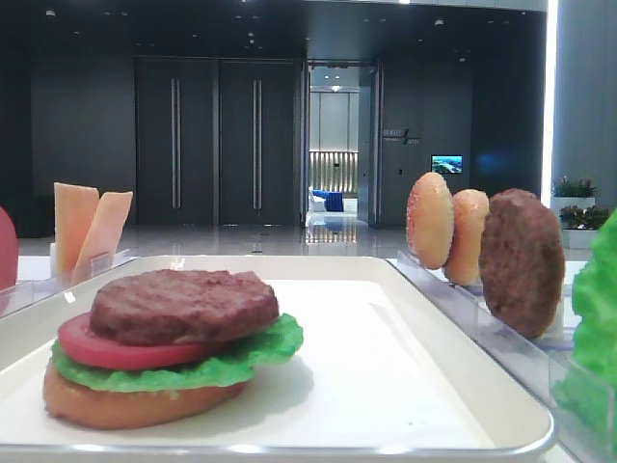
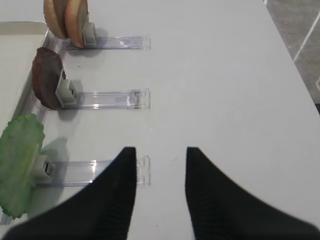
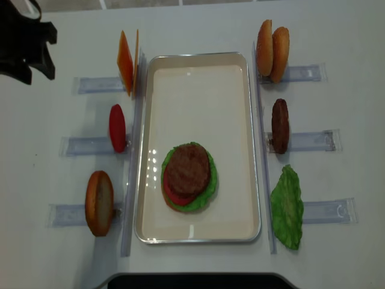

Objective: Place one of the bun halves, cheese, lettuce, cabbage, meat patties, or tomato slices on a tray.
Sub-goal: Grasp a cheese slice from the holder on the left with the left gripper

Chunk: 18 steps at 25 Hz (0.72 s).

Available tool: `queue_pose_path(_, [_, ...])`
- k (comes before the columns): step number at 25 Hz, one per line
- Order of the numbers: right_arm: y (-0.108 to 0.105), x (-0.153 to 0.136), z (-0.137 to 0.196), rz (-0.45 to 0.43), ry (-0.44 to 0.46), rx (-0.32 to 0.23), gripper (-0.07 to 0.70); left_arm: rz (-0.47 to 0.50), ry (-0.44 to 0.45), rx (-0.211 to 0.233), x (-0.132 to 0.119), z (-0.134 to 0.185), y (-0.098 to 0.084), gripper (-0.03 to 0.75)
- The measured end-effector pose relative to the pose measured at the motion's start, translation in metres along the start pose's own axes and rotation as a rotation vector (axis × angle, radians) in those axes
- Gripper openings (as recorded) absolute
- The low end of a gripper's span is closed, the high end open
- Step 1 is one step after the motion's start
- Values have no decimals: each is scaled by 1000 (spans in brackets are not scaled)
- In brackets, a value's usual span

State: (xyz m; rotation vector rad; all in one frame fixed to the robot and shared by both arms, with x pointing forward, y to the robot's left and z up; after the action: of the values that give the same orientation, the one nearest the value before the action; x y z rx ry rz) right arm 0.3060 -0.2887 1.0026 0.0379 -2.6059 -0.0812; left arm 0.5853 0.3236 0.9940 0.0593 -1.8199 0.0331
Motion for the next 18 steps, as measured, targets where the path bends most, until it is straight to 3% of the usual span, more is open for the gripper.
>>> queue_pose_path(11, [0, 0, 0, 0, 0, 0, 236, -1, -51, -14, -19, -75, 0, 391])
queue_pose_path(18, [0, 0, 0, 0, 0, 1, 236, -1, -55, -18, -39, -99, 0, 391])
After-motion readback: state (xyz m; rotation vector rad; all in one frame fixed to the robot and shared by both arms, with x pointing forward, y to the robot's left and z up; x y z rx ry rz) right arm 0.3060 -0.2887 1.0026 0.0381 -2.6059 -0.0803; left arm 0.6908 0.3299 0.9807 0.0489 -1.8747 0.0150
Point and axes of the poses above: a point on each arm's last joint axis where the gripper is mounted, x pointing back along that axis away from the gripper, y along the wrist's bending axis when the last joint is at zero, z = x × y, the point moved 9 cm from there along -x, pointing out along that axis toward the gripper, and after that the axes turned 5 degrees about -x, right-handed, at the moved point
